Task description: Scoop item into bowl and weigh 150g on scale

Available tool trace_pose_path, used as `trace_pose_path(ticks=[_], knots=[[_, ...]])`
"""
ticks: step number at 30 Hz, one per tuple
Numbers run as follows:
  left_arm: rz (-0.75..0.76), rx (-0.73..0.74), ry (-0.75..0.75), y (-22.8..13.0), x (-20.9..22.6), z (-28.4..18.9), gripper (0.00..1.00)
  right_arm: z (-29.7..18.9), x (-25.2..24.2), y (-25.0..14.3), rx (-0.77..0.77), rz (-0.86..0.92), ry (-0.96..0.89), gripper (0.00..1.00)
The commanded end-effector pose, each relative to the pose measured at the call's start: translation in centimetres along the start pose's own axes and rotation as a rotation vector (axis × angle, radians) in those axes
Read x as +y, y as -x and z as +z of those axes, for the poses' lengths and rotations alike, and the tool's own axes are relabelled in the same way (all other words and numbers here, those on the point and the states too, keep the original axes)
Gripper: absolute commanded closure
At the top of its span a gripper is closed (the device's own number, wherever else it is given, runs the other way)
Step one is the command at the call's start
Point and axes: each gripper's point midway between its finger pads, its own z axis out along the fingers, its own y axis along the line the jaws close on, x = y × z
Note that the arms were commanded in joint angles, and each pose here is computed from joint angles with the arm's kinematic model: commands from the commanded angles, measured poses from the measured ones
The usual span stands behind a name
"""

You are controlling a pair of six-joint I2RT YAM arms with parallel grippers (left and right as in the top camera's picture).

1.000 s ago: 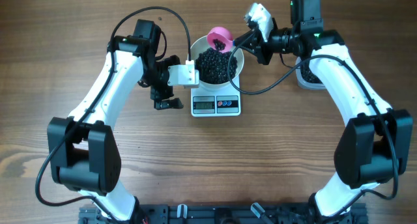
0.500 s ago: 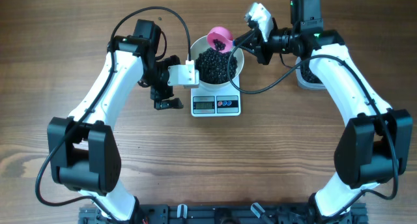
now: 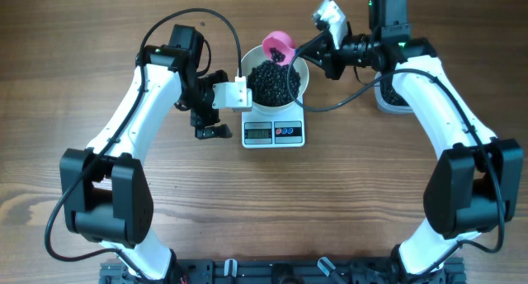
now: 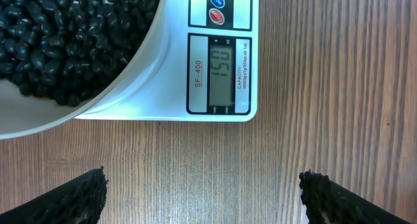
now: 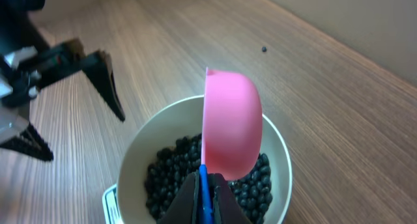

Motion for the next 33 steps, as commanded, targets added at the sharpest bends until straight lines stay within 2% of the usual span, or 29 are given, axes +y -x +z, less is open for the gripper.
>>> trace_pose_path(ticks=[1, 5, 7, 11, 13, 15, 20, 24, 33], knots=[[-0.005, -0.025, -0.011, 0.5, -0.2, 0.1, 0.00, -2.9, 1.5, 3.3, -0.135, 0.135, 0.137, 0.96], [-0.006, -0.025, -0.011, 0.5, -0.2, 0.1, 0.00, -7.1, 1.7, 4.0, -0.226, 0.319, 0.301, 0.96], [-0.005, -0.025, -0.011, 0.5, -0.2, 0.1, 0.00, -8.6, 0.2, 3.5, -0.240, 0.395, 0.274, 0.96], [-0.005, -0.025, -0.011, 0.5, -0.2, 0.1, 0.00, -13.8, -4.0, 0.6, -0.281, 0.566, 0.157, 0.96], [-0.005, -0.025, -0.011, 0.5, -0.2, 0.1, 0.00, -16.8, -5.8, -1.7, -0.296, 0.698, 0.089, 0.96], [-0.005, -0.025, -0.011, 0.5, -0.2, 0.1, 0.00, -18.8, -6.9, -3.9, -0.293, 0.755, 0.011, 0.96], [-0.005, -0.025, -0.011, 0.5, -0.1, 0.1, 0.00, -23.1, -8.2, -11.8, -0.137, 0.913, -0.241, 0.96], [-0.005, -0.025, -0.011, 0.5, -0.1, 0.1, 0.00, -24.2, -8.4, -15.9, 0.017, 0.991, -0.375, 0.96], [-0.005, -0.025, -0.011, 0.5, -0.1, 0.1, 0.00, -22.3, -7.9, -18.2, 0.047, 1.010, -0.361, 0.96]])
